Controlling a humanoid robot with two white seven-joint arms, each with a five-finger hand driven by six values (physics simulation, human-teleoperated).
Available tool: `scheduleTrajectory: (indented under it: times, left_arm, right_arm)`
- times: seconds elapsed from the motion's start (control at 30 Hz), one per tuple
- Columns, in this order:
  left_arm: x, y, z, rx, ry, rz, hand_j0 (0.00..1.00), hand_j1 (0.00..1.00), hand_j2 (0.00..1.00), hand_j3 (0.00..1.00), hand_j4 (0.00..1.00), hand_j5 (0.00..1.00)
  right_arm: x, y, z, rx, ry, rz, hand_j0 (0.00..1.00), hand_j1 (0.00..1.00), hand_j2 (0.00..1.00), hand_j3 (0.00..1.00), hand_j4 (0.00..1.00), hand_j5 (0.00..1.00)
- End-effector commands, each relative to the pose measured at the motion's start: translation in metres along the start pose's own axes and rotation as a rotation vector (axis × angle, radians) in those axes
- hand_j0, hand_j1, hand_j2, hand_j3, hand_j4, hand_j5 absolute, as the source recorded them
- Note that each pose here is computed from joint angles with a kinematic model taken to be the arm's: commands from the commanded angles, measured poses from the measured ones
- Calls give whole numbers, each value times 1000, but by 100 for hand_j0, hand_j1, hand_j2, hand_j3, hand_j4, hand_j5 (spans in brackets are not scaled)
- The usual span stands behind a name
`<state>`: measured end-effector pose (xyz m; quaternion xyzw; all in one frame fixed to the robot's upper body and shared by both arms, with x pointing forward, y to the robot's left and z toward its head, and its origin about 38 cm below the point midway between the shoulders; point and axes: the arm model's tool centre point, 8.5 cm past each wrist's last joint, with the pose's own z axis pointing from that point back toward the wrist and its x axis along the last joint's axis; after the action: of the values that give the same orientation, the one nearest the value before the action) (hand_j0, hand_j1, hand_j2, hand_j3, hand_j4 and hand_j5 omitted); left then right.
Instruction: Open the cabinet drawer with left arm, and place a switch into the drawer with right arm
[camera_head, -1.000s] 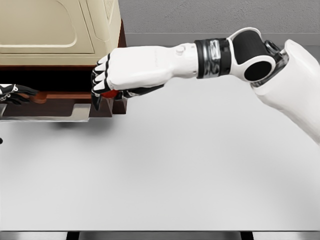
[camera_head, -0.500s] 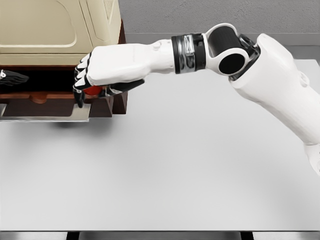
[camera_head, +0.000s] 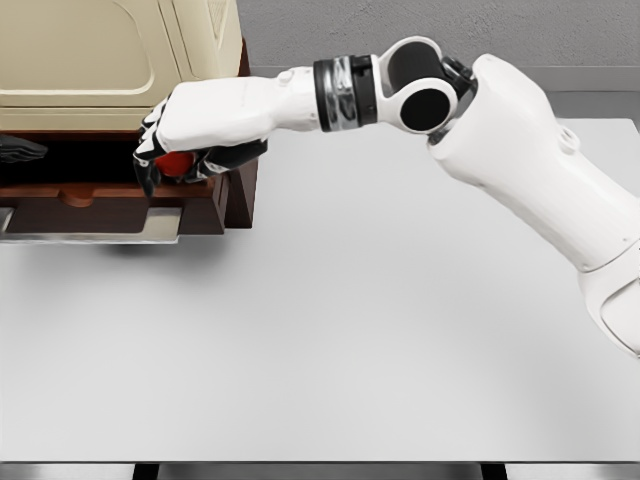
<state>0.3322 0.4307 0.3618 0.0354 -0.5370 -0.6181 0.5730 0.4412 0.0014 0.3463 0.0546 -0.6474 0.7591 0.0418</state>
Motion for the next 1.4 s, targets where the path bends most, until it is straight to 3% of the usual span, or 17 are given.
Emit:
scheduleTrajectory:
  times: [0.0, 0.5, 0.53, 0.6, 0.63, 0.9, 1.1, 1.2, 1.27, 1.37]
  left_arm:
    - [0, 1, 1, 2, 0, 5, 100, 100, 100, 100, 100, 100]
    - [0, 0, 0, 2, -2, 5, 100, 100, 100, 100, 100, 100]
    - [0, 0, 0, 2, -2, 5, 100, 100, 100, 100, 100, 100]
    - [0, 0, 0, 2, -2, 5, 100, 100, 100, 100, 100, 100]
    - [0, 0, 0, 2, -2, 5, 100, 100, 100, 100, 100, 100]
    - [1, 1, 1, 3, -1, 4, 100, 100, 100, 100, 100, 100]
    - [3, 4, 1, 13, -7, -5, 100, 100, 100, 100, 100, 100]
    - [5, 6, 2, 17, -10, -10, 100, 100, 100, 100, 100, 100]
    - [4, 6, 2, 16, -8, -10, 100, 100, 100, 100, 100, 100]
    - [4, 5, 2, 15, -9, -8, 100, 100, 100, 100, 100, 100]
  right_arm:
    - [-4, 3, -3, -2, 6, -22, 53, 53, 53, 53, 53, 53]
    - [-19, 6, -33, 38, 20, -55, 55, 55, 55, 55, 55, 55]
    - [-20, 6, -32, 39, 23, -56, 58, 58, 58, 58, 58, 58]
    - [-26, 9, -33, 41, 42, -74, 76, 76, 76, 76, 76, 76]
    - [-26, 9, -36, 40, 48, -83, 100, 100, 100, 100, 100, 100]
    - [-15, 6, -36, 41, 7, -50, 100, 100, 100, 100, 100, 100]
    - [27, 16, 32, 69, -29, 67, 100, 100, 100, 100, 100, 100]
    - [37, 20, 64, 93, -6, 96, 100, 100, 100, 100, 100, 100]
    - [31, 39, 98, 110, 63, 58, 100, 100, 100, 100, 100, 100]
    - [17, 67, 173, 112, 240, -21, 100, 100, 100, 100, 100, 100]
